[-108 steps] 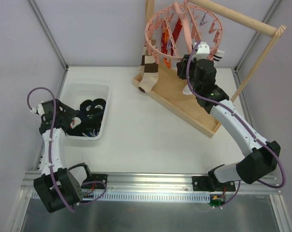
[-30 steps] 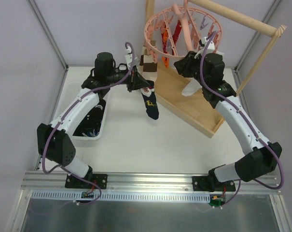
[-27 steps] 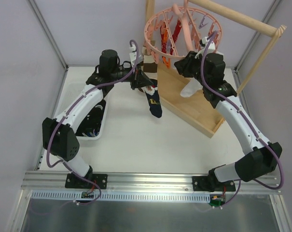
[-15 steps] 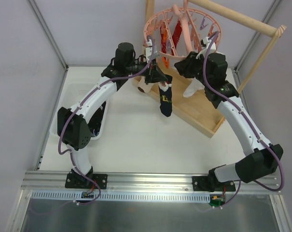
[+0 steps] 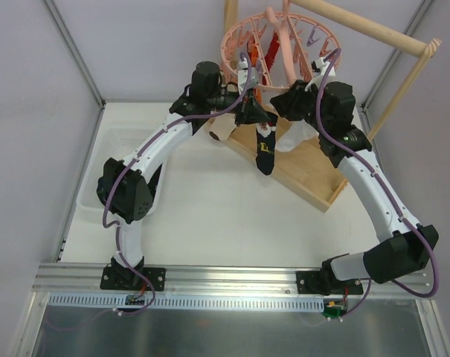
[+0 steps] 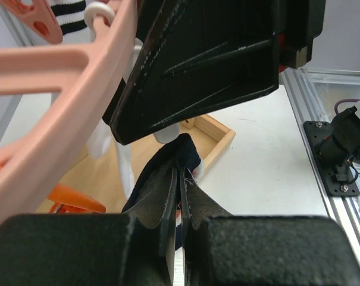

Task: Clip the socks to the hanger
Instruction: Clamp the sock onto the hanger.

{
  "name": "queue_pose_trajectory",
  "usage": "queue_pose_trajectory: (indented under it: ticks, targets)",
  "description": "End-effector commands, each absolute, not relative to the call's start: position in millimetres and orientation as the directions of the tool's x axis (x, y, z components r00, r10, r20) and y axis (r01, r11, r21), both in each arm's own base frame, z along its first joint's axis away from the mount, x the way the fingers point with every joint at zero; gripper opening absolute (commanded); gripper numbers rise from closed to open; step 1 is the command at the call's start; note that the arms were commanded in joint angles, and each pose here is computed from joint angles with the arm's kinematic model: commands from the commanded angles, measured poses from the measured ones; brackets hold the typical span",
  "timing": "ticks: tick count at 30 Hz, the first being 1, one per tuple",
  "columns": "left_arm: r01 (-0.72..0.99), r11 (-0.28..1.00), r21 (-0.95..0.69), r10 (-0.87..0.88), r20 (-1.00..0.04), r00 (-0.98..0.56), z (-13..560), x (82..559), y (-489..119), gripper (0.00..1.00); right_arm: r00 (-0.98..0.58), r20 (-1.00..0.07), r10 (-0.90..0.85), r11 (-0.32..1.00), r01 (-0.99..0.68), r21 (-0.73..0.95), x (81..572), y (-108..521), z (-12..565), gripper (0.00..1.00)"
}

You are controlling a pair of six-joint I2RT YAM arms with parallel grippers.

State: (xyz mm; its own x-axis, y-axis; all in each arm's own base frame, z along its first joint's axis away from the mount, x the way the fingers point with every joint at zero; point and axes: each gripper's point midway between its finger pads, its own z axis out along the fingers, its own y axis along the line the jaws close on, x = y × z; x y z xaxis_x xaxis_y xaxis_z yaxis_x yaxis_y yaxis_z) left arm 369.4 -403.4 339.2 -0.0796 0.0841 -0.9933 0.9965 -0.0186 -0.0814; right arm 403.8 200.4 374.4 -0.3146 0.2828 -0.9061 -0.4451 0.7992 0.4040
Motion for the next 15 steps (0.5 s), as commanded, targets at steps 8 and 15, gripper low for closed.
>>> queue_pose_trajectory:
  ticks: [8, 15]
  targets:
    - [0.997, -0.079, 0.023, 0.022, -0.999, 0.025, 374.9, 358.0, -410.4, 0.00, -0.231, -0.936, 0.266, 0.803, -0.484, 0.348, 398.7, 195.1, 396.0, 0.01]
    - [0.997, -0.050, 0.057, 0.012, -0.998, 0.057, 383.4, 362.1, -409.6, 0.00, -0.228, -0.939, 0.256, 0.809, -0.482, 0.337, 398.3, 193.6, 393.8, 0.01]
